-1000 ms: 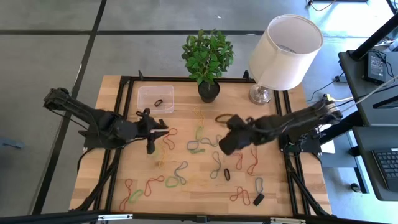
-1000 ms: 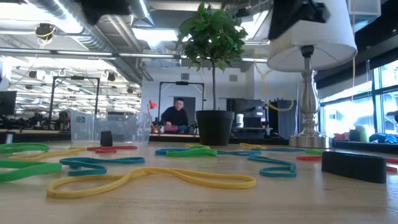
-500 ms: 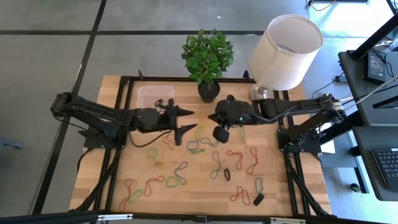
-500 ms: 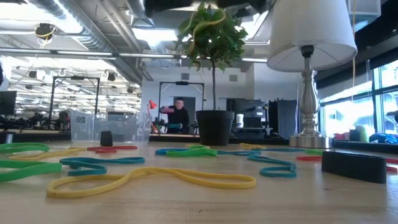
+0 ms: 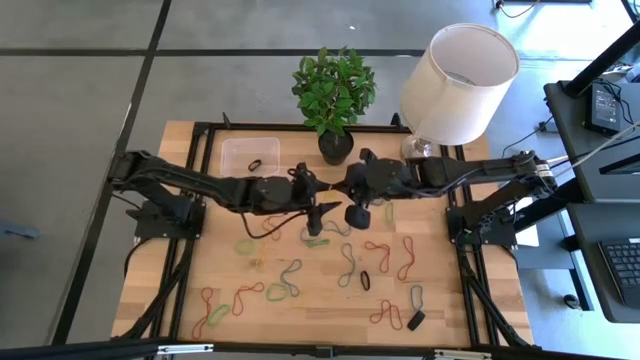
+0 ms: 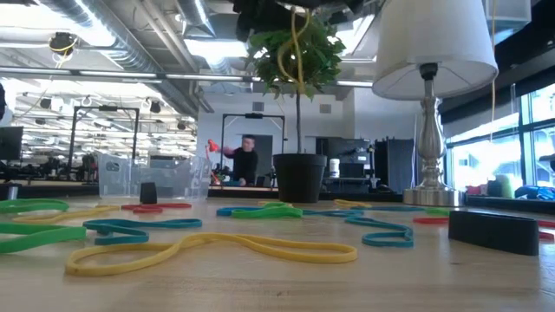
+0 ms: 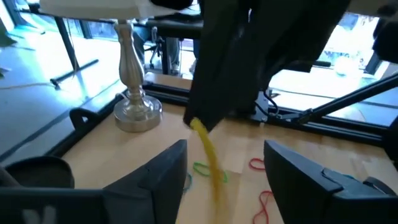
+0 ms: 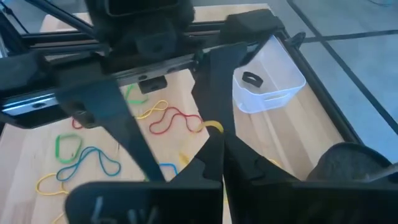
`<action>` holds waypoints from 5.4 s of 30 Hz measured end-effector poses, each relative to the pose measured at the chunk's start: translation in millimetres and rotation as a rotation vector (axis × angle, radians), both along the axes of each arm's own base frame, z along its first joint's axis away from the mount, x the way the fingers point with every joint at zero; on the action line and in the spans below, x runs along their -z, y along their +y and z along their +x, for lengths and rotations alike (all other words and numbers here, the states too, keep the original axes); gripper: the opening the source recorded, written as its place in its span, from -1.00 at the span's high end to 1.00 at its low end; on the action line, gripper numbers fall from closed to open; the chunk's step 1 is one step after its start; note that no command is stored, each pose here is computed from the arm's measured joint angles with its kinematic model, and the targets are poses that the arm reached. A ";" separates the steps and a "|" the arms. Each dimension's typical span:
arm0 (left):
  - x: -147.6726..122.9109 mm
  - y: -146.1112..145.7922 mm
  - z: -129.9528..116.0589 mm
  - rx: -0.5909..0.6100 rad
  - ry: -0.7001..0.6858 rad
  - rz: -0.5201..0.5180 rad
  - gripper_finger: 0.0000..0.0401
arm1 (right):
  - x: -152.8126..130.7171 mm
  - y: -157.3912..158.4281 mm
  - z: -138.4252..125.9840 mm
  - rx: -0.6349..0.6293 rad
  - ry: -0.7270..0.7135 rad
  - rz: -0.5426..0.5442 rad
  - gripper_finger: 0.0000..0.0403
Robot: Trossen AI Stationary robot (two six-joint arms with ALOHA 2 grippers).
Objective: Pick and place rubber bands into bin
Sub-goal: Put the yellow rubber band into the transparent bin, then put the green rubber band into the transparent bin
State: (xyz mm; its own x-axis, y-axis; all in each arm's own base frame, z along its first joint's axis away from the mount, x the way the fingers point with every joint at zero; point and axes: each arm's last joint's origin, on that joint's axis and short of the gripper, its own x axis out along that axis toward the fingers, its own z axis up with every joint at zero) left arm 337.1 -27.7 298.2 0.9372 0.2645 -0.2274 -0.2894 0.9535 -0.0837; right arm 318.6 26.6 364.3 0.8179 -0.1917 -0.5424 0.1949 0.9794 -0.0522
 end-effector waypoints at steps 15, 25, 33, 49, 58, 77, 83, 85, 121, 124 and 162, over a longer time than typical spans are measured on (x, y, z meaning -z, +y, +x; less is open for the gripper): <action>0.6 2.2 1.2 0.041 -0.008 -0.049 0.95 | -1.9 1.5 1.5 -0.039 -0.024 0.032 1.00; 1.4 2.3 1.0 0.040 0.000 -0.051 0.98 | 0.2 1.4 0.1 0.000 -0.010 0.089 0.88; 6.9 3.7 -7.9 0.007 0.111 -0.068 0.98 | 4.3 0.5 -2.6 0.020 0.037 0.105 0.54; -21.7 72.5 -117.9 -0.409 0.477 -0.078 0.98 | 10.3 -0.3 -7.6 0.081 0.102 0.157 0.39; -12.7 127.2 -144.4 -0.482 0.662 -0.087 0.98 | 9.8 -2.9 -7.9 0.207 0.066 0.174 0.39; 95.1 200.9 -149.1 -0.522 0.878 -0.438 0.98 | 9.7 -3.1 -8.2 0.385 -0.004 0.359 0.39; 118.7 209.1 -145.2 -0.491 0.934 -0.545 0.76 | 12.9 -3.2 -11.3 0.413 0.033 0.370 0.39; 122.2 209.9 -144.8 -0.480 0.947 -0.554 0.65 | 14.0 -3.7 -12.5 0.444 0.036 0.371 0.39; 11.8 51.6 -113.3 -0.277 0.650 -0.572 0.15 | 143.2 0.2 -163.0 0.306 0.229 0.541 0.91; 9.1 23.1 -105.0 -0.292 0.696 -0.613 0.15 | 150.5 -3.9 -176.4 0.298 0.179 0.560 0.86; 152.5 -28.0 -129.9 -0.544 1.191 -0.753 0.39 | 152.3 -7.4 -173.7 0.165 0.024 0.583 0.84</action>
State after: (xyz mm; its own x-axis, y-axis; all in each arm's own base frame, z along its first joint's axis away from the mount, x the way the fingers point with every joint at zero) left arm 207.2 -55.7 145.8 -0.0578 -0.0126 -0.9982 -0.8320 0.5533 0.0412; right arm 144.9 19.2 212.1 0.7887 0.0198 -0.6145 0.3522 0.8047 0.4779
